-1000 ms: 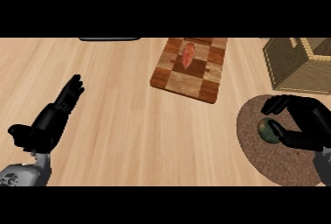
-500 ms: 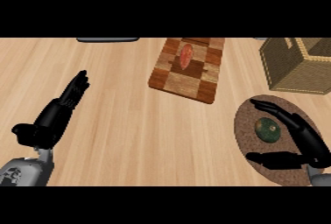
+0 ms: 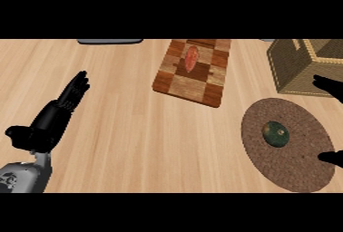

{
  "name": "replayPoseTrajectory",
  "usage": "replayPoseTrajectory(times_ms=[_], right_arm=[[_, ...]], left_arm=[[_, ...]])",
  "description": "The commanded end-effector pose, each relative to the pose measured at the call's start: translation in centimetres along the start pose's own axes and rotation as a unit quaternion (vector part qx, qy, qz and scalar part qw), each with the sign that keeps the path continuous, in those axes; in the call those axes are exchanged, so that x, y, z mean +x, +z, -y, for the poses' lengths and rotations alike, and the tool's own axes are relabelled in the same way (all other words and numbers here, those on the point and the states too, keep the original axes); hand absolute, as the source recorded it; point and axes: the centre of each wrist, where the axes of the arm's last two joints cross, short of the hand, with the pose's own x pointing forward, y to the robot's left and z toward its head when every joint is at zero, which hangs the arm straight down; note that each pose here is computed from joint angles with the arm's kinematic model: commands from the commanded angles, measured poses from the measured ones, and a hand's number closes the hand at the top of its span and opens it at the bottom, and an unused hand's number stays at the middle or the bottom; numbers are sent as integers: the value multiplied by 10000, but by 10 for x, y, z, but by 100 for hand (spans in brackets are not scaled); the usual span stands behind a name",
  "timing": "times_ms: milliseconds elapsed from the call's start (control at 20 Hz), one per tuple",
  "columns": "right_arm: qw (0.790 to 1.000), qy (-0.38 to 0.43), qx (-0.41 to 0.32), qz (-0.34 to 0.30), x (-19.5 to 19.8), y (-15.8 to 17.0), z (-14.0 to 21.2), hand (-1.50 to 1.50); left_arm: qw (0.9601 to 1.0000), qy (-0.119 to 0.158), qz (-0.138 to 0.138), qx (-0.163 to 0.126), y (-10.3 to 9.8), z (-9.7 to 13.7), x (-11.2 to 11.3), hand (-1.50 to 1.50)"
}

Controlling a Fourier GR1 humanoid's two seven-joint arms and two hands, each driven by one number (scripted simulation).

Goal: Pick the squash from the placemat and place it in the basket

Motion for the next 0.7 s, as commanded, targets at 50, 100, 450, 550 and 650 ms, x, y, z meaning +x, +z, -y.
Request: replayPoseTrajectory(times_ms=[50,100,450,550,650], right_arm=[[9883,563,1332,-481,21,10,46,-150],[9854,618,1486,-560,31,7,45,-150],[9828,239,1717,-641,12,43,90,-150],[9825,213,1689,-750,20,37,112,-150],[9833,225,1643,-754,11,53,84,-150]], left_arm=[[9999,72,-30,-67,3,0,1,0],[10000,17,-26,-14,8,9,-11,0],[9999,23,1,-112,3,4,0,0],[9999,63,25,-110,4,3,-7,0],[9999,33,89,-55,5,4,-1,0]])
